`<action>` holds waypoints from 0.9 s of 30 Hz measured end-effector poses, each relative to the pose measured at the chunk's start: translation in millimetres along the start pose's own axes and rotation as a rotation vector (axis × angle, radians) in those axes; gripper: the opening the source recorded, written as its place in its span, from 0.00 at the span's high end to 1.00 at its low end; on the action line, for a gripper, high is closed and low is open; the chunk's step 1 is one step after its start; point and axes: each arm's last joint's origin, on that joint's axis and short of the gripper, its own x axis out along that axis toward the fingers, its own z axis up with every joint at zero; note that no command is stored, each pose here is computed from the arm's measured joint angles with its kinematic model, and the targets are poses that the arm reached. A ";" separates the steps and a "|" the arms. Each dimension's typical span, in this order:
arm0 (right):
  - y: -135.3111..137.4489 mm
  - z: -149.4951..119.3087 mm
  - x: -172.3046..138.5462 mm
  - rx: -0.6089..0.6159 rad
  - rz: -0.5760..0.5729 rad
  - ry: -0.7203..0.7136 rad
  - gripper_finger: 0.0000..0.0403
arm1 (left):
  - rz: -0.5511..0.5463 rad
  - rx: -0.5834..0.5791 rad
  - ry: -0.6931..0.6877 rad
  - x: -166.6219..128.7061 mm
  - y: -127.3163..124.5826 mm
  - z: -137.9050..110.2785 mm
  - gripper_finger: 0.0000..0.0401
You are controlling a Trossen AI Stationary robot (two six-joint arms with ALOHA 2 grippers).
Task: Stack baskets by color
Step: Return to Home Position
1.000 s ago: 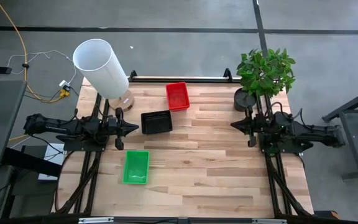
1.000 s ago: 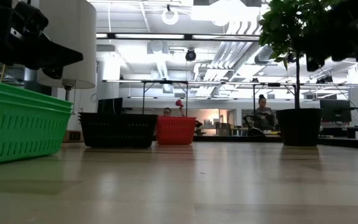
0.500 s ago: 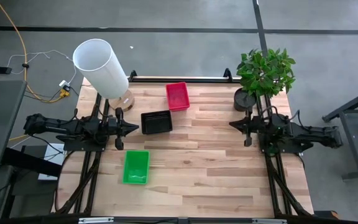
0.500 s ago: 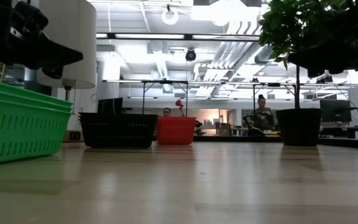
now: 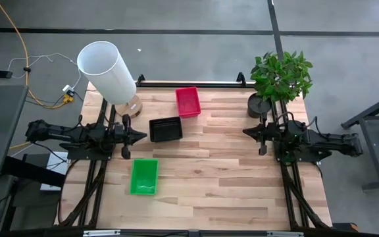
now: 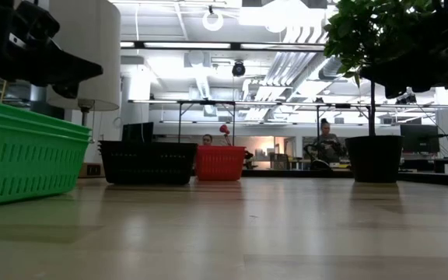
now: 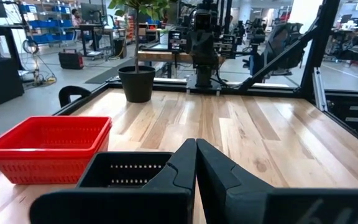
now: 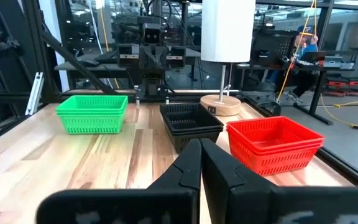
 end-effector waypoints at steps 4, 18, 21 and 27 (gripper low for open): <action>0.1 1.0 -0.9 -0.001 0.000 -0.014 1.00 | -0.011 -0.004 -0.018 -1.3 -0.3 1.5 1.00; 0.2 0.5 -0.6 -0.001 0.009 -0.009 1.00 | -0.018 -0.027 -0.112 -7.8 0.7 9.1 1.00; 0.3 0.5 -0.6 -0.001 0.010 -0.009 1.00 | -0.018 -0.030 -0.122 -7.9 0.7 10.0 1.00; 0.3 0.5 -0.6 -0.001 0.010 -0.009 1.00 | -0.017 -0.028 -0.115 -7.6 0.7 9.2 1.00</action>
